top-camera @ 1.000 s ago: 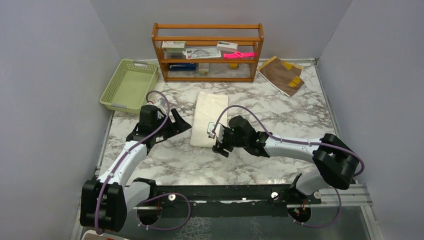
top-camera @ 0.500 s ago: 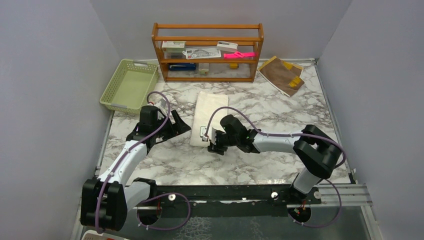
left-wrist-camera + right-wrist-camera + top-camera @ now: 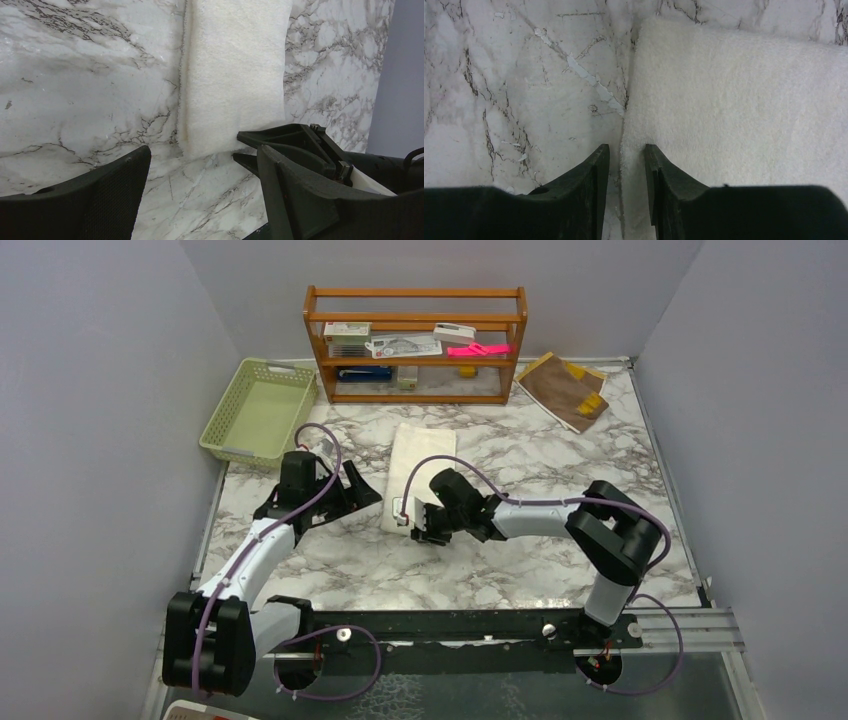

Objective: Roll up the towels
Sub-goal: Roll the towel at the center of the board.

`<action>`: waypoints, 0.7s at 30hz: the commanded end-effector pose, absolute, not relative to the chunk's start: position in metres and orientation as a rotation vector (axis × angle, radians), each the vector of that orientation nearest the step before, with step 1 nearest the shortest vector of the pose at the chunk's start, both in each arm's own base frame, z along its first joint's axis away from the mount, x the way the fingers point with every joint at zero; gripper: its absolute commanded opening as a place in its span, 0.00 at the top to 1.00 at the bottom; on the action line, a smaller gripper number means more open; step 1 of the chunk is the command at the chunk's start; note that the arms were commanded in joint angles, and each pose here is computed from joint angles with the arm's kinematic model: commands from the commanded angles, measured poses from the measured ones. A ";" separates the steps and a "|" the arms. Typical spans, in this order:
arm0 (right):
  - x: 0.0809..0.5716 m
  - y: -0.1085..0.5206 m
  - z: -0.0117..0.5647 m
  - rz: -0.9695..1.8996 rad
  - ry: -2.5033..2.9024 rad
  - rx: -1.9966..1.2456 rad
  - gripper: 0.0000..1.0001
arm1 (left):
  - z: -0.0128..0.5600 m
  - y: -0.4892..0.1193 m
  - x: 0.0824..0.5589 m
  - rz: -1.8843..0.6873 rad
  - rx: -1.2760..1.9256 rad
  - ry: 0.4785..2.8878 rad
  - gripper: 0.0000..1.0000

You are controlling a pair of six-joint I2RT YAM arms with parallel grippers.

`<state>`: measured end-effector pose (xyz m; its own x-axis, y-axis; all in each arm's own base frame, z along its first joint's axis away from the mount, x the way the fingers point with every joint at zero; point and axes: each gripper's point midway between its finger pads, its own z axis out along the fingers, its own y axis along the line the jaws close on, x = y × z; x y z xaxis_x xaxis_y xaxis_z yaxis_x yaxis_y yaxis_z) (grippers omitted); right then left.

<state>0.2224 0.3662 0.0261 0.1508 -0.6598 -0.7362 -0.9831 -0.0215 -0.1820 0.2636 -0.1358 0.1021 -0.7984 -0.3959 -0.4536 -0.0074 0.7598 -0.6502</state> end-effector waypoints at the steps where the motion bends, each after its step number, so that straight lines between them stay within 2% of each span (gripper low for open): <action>1: 0.222 0.359 0.012 0.579 1.645 -1.800 0.68 | 0.105 -0.138 0.266 -0.903 -0.268 2.355 0.20; 6: 0.214 0.349 -0.005 0.587 1.732 -1.862 0.79 | 0.106 -0.139 0.266 -0.909 -0.257 2.360 0.20; 10: 0.209 0.341 -0.013 0.578 1.794 -1.910 0.98 | 0.107 -0.139 0.266 -0.914 -0.257 2.363 0.20; 14: 0.209 0.346 0.000 0.607 1.805 -1.866 0.99 | 0.109 -0.139 0.266 -0.920 -0.250 2.363 0.20; 19: 0.222 0.356 0.032 0.717 1.906 -1.634 0.99 | 0.117 -0.139 0.267 -0.920 -0.208 2.356 0.20; 21: 0.222 0.357 0.047 0.841 1.958 -1.517 0.99 | 0.120 -0.139 0.267 -0.924 -0.190 2.351 0.20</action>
<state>0.2288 0.3628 0.0254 -0.0146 -0.7167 -0.6972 -0.9973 0.0610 -0.0418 0.2612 -0.1357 0.1003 -0.8188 -0.3735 -0.4360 0.0030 0.7566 -0.6538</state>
